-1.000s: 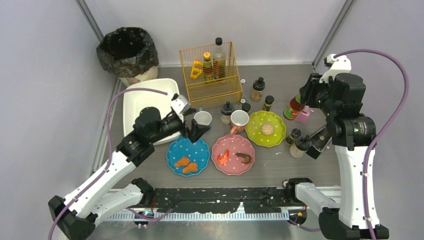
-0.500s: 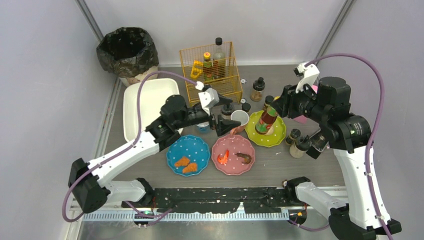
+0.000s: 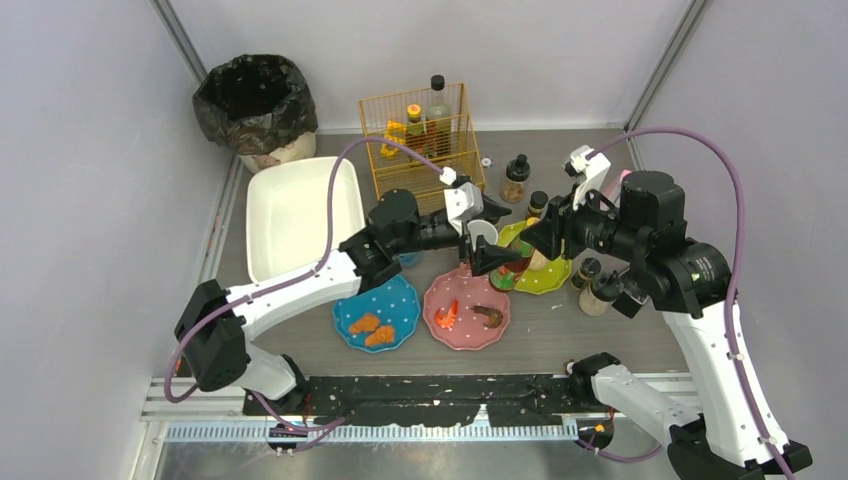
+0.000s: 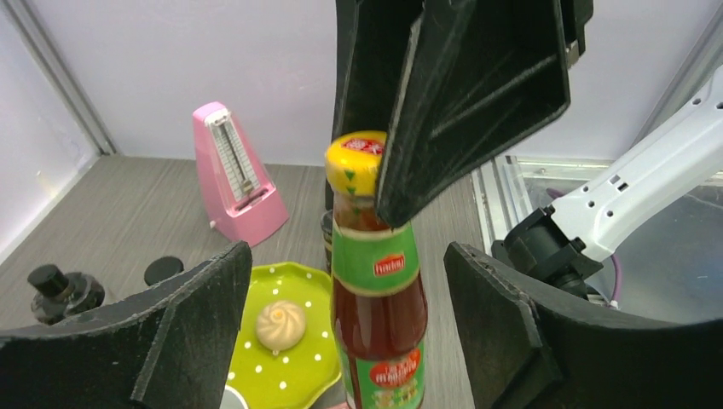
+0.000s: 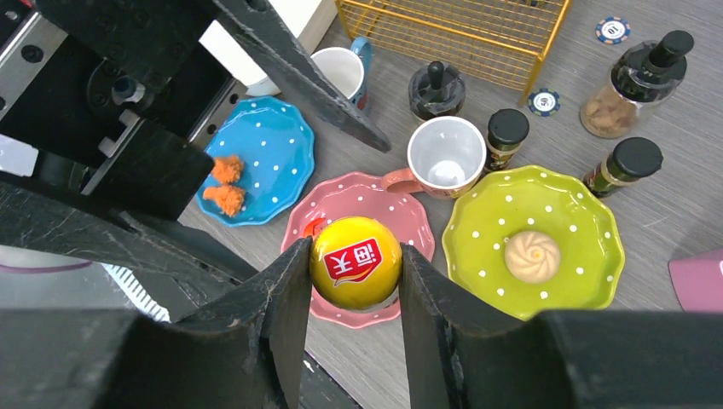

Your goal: Clear the kitchen counter

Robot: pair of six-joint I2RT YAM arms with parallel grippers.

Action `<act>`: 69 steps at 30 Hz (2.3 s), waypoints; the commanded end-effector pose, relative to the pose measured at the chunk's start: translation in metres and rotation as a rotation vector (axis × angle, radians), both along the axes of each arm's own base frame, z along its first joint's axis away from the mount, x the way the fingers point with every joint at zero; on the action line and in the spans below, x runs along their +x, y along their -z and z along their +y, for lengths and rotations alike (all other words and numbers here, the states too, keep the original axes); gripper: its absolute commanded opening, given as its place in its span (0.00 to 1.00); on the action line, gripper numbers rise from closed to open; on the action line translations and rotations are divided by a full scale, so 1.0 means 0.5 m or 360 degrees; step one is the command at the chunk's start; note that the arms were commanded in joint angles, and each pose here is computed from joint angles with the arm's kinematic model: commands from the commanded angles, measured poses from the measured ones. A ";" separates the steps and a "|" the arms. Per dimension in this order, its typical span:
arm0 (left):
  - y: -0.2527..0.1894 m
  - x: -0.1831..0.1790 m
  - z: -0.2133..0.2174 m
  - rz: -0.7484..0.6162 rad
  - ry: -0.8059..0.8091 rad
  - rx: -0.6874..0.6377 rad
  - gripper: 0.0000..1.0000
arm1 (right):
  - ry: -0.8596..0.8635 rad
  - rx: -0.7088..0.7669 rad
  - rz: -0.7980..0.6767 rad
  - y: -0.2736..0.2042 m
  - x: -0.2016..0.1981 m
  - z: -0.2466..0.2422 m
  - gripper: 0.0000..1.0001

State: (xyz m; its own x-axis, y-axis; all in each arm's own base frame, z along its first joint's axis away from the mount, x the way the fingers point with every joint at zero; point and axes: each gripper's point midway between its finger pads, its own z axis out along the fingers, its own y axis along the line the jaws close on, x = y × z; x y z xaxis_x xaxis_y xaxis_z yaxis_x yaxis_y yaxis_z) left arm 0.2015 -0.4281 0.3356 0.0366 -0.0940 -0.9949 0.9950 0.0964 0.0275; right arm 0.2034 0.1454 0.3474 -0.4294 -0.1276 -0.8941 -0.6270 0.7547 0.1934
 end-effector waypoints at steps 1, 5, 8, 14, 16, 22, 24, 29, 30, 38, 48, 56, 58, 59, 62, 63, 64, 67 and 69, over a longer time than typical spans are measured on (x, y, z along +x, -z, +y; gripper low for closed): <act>-0.073 -0.014 -0.024 -0.0065 0.0057 -0.0162 0.82 | -0.0128 0.0112 -0.0326 -0.091 -0.002 0.024 0.05; -0.064 -0.012 -0.042 -0.0012 0.0071 -0.0150 0.72 | -0.0157 0.0118 -0.0333 -0.089 -0.004 0.030 0.05; -0.048 -0.008 -0.050 0.0031 0.0075 -0.0128 0.65 | -0.0173 0.0136 -0.0345 -0.093 -0.005 0.034 0.05; -0.021 -0.009 -0.055 0.0071 0.0085 -0.0087 0.65 | -0.0174 0.0144 -0.0356 -0.096 -0.004 0.035 0.05; -0.012 -0.009 -0.053 0.0079 0.0083 -0.0076 0.66 | -0.0172 0.0145 -0.0360 -0.097 -0.004 0.035 0.05; -0.027 -0.011 -0.051 0.0063 0.0082 -0.0108 0.63 | -0.0172 0.0148 -0.0347 -0.090 0.000 0.037 0.05; -0.032 -0.011 -0.054 0.0060 0.0088 -0.0113 0.60 | -0.0174 0.0160 -0.0338 -0.088 0.002 0.039 0.06; -0.016 -0.008 -0.058 0.0086 0.0091 -0.0087 0.52 | -0.0191 0.0189 -0.0366 -0.100 0.000 0.044 0.05; -0.014 -0.009 -0.059 0.0093 0.0094 -0.0084 0.52 | -0.0191 0.0190 -0.0374 -0.102 0.000 0.044 0.05; -0.004 -0.003 -0.058 0.0117 0.0070 -0.0079 0.50 | -0.0205 0.0248 -0.0352 -0.108 -0.003 0.053 0.05; -0.033 0.013 -0.038 0.0138 -0.0043 -0.0162 0.00 | -0.0142 0.0267 -0.0333 -0.093 0.004 0.047 0.43; -0.058 0.115 0.052 0.0146 -0.0406 -0.0199 0.00 | 0.0121 0.0332 -0.0532 -0.134 0.005 -0.005 0.98; -0.083 0.147 0.085 0.0118 -0.0510 -0.0229 0.00 | 0.0186 0.0343 -0.0594 -0.138 0.002 -0.021 0.96; -0.098 0.166 0.104 0.0099 -0.0571 -0.0237 0.00 | 0.0208 0.0346 -0.0610 -0.133 0.004 -0.025 0.96; -0.140 0.228 0.163 0.0043 -0.0771 -0.0220 0.00 | 0.0332 0.0362 -0.0702 -0.134 -0.002 -0.057 0.95; -0.149 0.247 0.183 0.0034 -0.0832 -0.0202 0.00 | 0.0374 0.0361 -0.0718 -0.128 -0.005 -0.067 0.95; -0.177 0.271 0.211 0.0003 -0.0904 -0.0221 0.00 | 0.0392 0.0363 -0.0731 -0.127 -0.006 -0.072 0.95; -0.223 0.332 0.276 -0.0066 -0.1108 -0.0225 0.00 | 0.0481 0.0343 -0.0751 -0.110 -0.007 -0.094 0.95; -0.252 0.372 0.313 -0.0128 -0.1228 -0.0225 0.00 | 0.0523 0.0320 -0.0758 -0.102 -0.006 -0.105 0.95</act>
State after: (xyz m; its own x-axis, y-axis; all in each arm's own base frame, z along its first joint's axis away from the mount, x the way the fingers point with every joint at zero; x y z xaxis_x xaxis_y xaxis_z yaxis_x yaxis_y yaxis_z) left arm 0.3658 -0.3217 0.3413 -0.0765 -0.0454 -0.9960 0.7552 0.6496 -0.0876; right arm 0.1931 0.1100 0.3887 -0.0391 0.1157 -0.9925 -0.5074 0.8534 0.1195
